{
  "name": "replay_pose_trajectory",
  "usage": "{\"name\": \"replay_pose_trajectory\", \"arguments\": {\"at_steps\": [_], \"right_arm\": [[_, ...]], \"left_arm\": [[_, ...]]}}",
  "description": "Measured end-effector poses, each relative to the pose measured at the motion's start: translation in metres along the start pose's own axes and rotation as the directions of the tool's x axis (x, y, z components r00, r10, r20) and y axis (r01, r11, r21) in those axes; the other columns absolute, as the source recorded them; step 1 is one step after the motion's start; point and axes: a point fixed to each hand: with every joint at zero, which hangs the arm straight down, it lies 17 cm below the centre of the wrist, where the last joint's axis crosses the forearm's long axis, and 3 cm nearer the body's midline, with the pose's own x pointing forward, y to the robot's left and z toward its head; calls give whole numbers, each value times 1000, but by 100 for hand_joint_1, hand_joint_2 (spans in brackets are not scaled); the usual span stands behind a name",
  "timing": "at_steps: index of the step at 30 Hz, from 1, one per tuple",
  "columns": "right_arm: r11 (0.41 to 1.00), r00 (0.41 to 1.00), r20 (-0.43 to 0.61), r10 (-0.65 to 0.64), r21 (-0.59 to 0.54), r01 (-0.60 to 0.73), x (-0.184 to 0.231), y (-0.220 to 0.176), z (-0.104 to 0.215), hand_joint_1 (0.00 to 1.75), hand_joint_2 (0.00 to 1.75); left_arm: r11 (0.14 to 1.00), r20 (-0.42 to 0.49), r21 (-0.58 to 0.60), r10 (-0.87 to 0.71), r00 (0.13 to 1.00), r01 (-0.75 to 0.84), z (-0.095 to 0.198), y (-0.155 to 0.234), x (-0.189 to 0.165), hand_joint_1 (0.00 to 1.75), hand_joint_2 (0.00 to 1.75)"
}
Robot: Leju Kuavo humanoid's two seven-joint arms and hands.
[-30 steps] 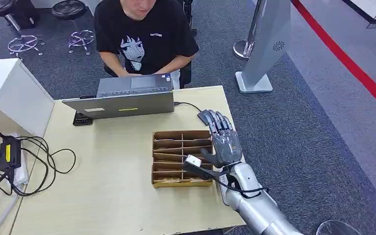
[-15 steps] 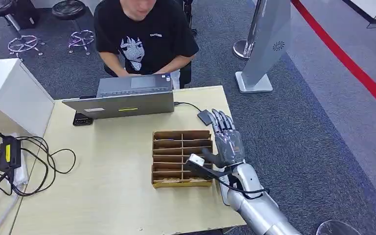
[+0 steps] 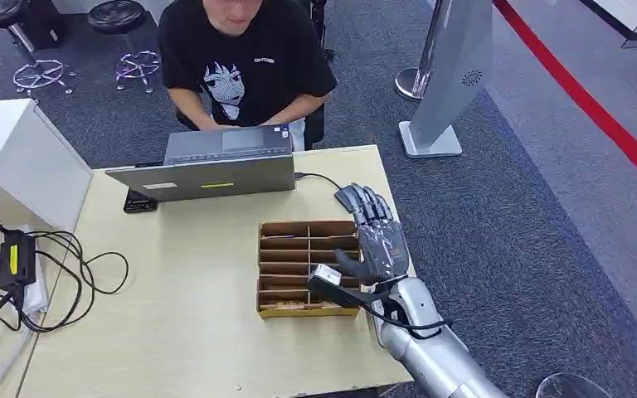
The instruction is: Pass the card to the sensor for recognition and then transmit it.
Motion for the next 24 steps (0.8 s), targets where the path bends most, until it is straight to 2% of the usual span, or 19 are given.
{"name": "replay_pose_trajectory", "arguments": {"at_steps": [24], "right_arm": [[998,998,-28,-50,23,50,-5,7,1,0,175]], "left_arm": [[1000,0,3,-14,1000,14,0,1,0,0,175]]}}
